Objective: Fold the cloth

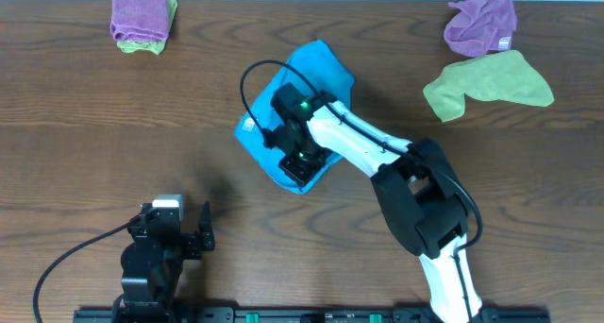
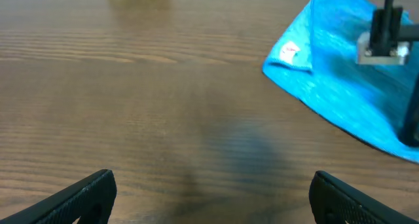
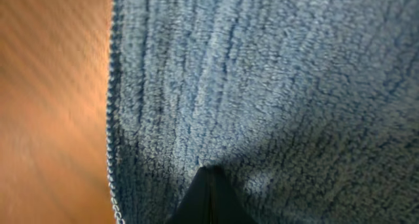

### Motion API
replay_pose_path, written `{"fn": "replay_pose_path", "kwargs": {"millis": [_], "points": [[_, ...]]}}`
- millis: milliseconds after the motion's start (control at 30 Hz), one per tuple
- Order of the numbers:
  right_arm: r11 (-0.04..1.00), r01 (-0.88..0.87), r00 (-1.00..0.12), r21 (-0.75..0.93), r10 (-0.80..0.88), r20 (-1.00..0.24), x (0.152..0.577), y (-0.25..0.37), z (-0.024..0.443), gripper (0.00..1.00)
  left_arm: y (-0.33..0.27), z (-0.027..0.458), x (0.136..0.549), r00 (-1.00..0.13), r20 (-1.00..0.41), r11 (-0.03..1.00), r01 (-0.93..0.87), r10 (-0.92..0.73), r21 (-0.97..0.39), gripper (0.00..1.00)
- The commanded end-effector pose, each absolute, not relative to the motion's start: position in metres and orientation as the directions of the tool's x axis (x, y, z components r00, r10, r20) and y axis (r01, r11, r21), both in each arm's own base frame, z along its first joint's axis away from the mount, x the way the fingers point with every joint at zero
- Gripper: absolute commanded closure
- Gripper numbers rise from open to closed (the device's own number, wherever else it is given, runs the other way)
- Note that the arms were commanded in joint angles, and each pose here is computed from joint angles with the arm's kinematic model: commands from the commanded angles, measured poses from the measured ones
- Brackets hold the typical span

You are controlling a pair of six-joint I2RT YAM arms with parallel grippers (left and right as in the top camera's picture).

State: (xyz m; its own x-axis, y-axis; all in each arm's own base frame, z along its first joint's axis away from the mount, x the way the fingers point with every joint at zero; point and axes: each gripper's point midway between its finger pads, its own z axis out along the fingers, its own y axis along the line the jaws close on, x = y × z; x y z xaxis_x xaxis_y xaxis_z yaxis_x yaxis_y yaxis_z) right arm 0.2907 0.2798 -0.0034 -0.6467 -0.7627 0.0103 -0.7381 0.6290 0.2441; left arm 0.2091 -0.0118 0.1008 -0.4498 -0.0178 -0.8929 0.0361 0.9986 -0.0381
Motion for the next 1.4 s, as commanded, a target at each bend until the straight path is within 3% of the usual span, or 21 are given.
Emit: {"fn": "replay_pose_path", "kwargs": {"millis": [0, 200, 400, 767, 800, 900, 933, 1000, 1200, 1367], "points": [[0.639, -0.742, -0.629, 0.202, -0.768, 0.118, 0.275, 0.255, -0.019, 0.98, -0.009, 0.097, 0.209, -0.454, -0.891, 0.999, 0.021, -0.028, -0.042, 0.05], [0.673, -0.716, -0.619, 0.183, -0.734, 0.279, 0.244, 0.211, -0.04, 0.98, -0.009, 0.097, 0.209, -0.453, -0.891, 0.999, 0.021, -0.028, -0.042, 0.05], [0.715, -0.677, -0.647, 0.175, -0.691, 0.321, 0.247, 0.19, -0.038, 0.99, -0.009, 0.097, 0.209, -0.454, -0.891, 0.999, 0.021, -0.028, -0.042, 0.04], [0.68, -0.724, -0.68, 0.12, -0.732, 0.047, 0.285, 0.21, 0.058, 0.98, -0.009, 0.097, 0.209, -0.454, -0.891, 0.999, 0.021, -0.028, -0.042, 0.05], [0.678, -0.726, -0.681, 0.113, -0.732, 0.024, 0.286, 0.21, 0.069, 0.92, -0.009, 0.097, 0.209, -0.453, -0.891, 0.999, 0.021, -0.028, -0.042, 0.05], [0.672, -0.736, -0.677, 0.088, -0.73, -0.094, 0.294, 0.216, 0.104, 0.45, -0.008, 0.097, 0.21, -0.452, -0.891, 0.999, 0.012, -0.028, -0.038, 0.05], [0.669, -0.74, -0.67, 0.071, -0.725, -0.157, 0.299, 0.22, 0.12, 0.25, -0.003, 0.097, 0.21, -0.451, -0.892, 1.0, -0.014, -0.028, -0.025, 0.05], [0.666, -0.744, -0.657, 0.05, -0.716, -0.235, 0.306, 0.223, 0.141, 0.14, 0.0, 0.097, 0.21, -0.451, -0.892, 0.999, -0.027, -0.028, -0.018, 0.05], [0.685, -0.729, -0.626, 0.0, -0.667, -0.403, 0.309, 0.215, 0.203, 0.13, 0.0, 0.097, 0.21, -0.451, -0.892, 0.999, -0.026, -0.028, -0.018, 0.05], [0.686, -0.728, -0.619, -0.006, -0.661, -0.424, 0.291, 0.203, 0.226, 0.11, 0.0, 0.097, 0.21, -0.451, -0.892, 0.999, -0.026, -0.028, -0.018, 0.05]]}}
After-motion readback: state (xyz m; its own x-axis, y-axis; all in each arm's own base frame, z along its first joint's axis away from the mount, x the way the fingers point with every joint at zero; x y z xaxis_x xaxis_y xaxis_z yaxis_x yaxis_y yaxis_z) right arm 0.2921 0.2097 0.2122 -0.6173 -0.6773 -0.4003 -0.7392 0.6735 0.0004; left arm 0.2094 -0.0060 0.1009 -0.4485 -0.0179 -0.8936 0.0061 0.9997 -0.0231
